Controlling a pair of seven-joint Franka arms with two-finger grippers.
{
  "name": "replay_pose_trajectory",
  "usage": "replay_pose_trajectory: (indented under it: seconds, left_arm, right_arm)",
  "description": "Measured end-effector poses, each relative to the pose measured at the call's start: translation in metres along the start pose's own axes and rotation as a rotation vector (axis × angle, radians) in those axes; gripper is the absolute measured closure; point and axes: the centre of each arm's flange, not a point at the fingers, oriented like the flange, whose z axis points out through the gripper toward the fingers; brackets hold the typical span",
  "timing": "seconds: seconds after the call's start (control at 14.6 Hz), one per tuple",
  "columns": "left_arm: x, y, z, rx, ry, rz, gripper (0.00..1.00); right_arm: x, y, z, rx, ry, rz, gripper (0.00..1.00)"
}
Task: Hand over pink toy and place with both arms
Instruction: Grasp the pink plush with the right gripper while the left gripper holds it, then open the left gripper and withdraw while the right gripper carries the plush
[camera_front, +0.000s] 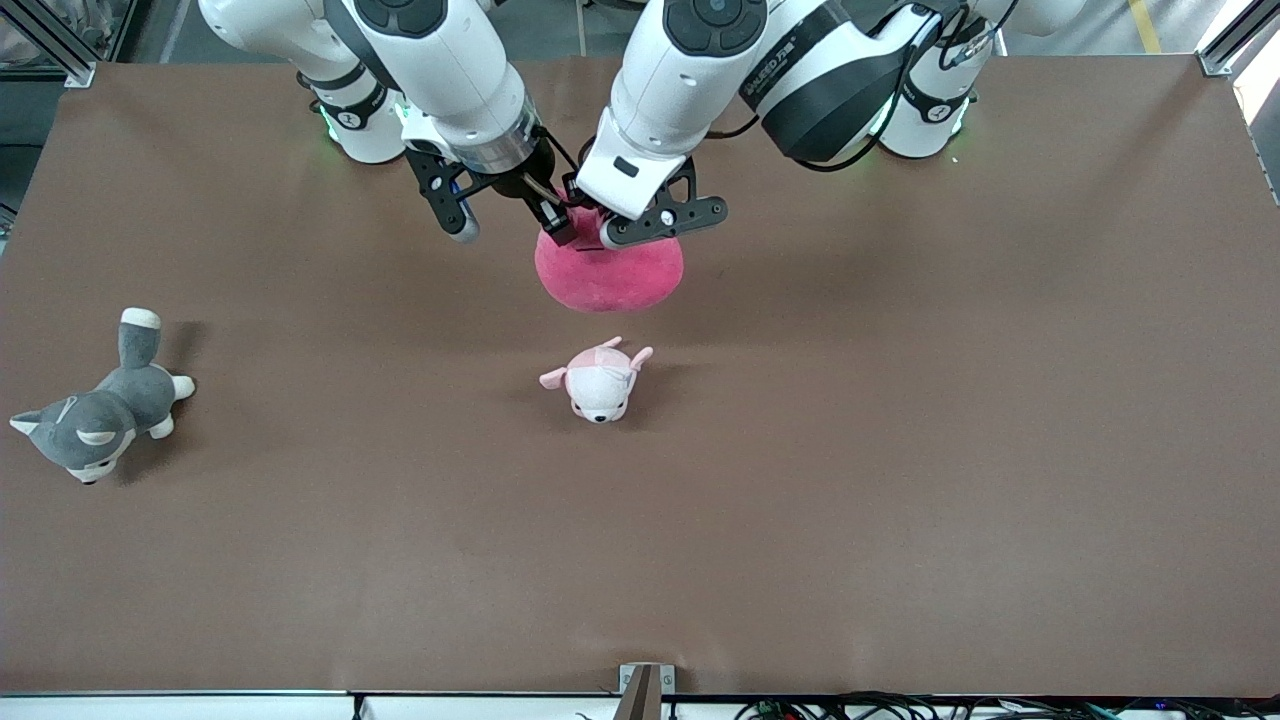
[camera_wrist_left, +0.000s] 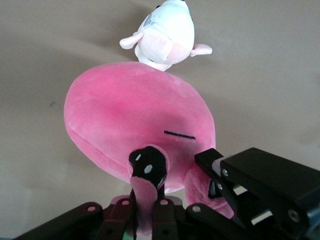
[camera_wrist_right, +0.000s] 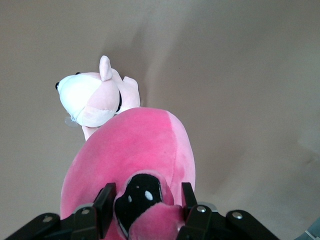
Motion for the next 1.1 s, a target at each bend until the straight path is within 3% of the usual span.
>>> replay_pose_trajectory:
  seconds: [0.07,0.21,0.34,0.76,0.89,1.1]
  left_arm:
    - [0.0,0.0,0.0,0.0,0.0,0.0,0.89]
    - [0.001,0.0,0.0,0.0,0.001,-0.001,0.89]
    - [0.001,0.0,0.0,0.0,0.001,-0.002,0.89]
    - [0.002,0.0,-0.004,-0.007,0.006,-0.004,0.89]
    - [0.004,-0.001,-0.007,-0.012,0.009,-0.009,0.78]
    - [-0.004,-0.003,-0.034,-0.046,0.032,-0.006,0.47]
  right_arm:
    - [0.0,0.0,0.0,0.001,0.0,0.001,0.45]
    - [0.001,-0.001,-0.001,0.004,0.0,0.002,0.69]
    - [0.001,-0.001,-0.001,0.007,-0.001,0.002,0.84]
    - [0.002,-0.002,-0.002,0.013,-0.001,0.003,0.86]
    - [0.002,-0.002,-0.002,0.013,-0.001,0.004,0.86]
    - [0.007,-0.002,-0.002,0.012,0.0,-0.006,0.86]
